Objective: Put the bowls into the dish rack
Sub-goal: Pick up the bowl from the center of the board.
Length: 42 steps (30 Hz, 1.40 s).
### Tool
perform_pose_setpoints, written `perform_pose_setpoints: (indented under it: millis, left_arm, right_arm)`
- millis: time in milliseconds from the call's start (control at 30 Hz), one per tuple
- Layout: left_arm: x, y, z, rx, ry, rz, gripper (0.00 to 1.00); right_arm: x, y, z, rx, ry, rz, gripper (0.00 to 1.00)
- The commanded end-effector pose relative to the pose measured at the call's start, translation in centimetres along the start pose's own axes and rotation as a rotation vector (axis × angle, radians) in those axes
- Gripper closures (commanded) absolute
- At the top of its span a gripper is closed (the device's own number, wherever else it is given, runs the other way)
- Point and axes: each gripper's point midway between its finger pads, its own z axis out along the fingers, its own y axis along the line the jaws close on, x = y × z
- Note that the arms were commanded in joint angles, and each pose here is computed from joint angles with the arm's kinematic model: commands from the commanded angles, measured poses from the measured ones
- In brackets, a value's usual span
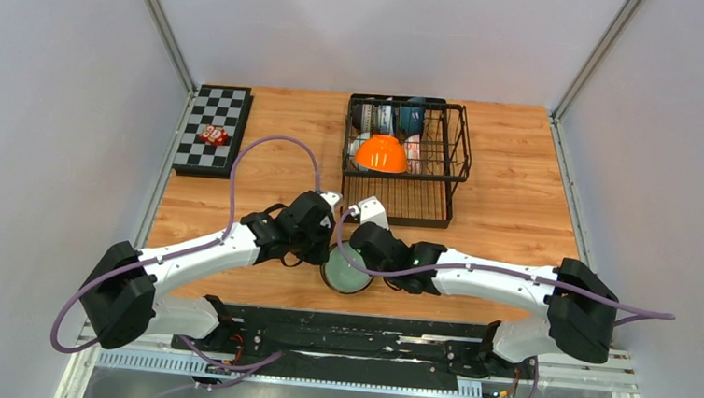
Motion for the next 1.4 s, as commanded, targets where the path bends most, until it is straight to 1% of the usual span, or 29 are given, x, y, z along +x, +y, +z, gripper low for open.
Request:
perform_pose_setpoints:
  millis: [0,67,167,233,400,500,700,1133,1233,1367]
  left_arm:
    - [0.7,-0.2,0.5,0.012,0.012,0.008,0.93]
    - [0.3,-0.4,0.3,0.016,0.002,0.009,0.87]
    - [-0.4,-0.7,-0.2,0.022,-0.023,0.009,0.73]
    - [-1.0,-0.9,-0.6,0.026,-0.040,0.009,0.66]
    - [-2.2,-1.3,-1.6,0.035,-0.081,0.012,0.57]
    - [-2.7,-1.4,-2.1,0.035,-0.092,0.018,0.53]
    - [-3.4,-1.9,-3.0,0.054,-0.123,0.012,0.50]
    - [-3.6,-4.9,-3.4,0.219,-0.137,-0.030,0.50]
    - [-3.6,-5.4,-3.5,0.248,-0.143,-0.043,0.51]
    - [-3.6,-5.7,-3.7,0.268,-0.147,-0.056,0.59]
  right_arm:
    - [0.2,0.5,-0.9,-0.042,0.039,-0.076,0.97]
    - [-0.3,0.5,-1.2,-0.042,0.024,-0.074,0.97]
    - [-1.0,0.3,-1.7,-0.037,0.004,-0.077,0.97]
    - [-1.6,0.2,-2.0,-0.031,-0.010,-0.078,0.97]
    - [-2.9,-0.3,-3.0,-0.019,-0.047,-0.078,0.97]
    - [-3.6,-0.6,-3.7,-0.018,-0.073,-0.074,0.97]
    - [-5.0,-1.1,-5.0,-0.018,-0.119,-0.057,0.97]
    - [-7.9,-0.5,-7.5,-0.092,-0.221,0.016,0.97]
    - [-8.4,-0.3,-7.9,-0.104,-0.236,0.026,0.97]
    - [-8.9,-0.3,-8.3,-0.105,-0.254,0.030,0.97]
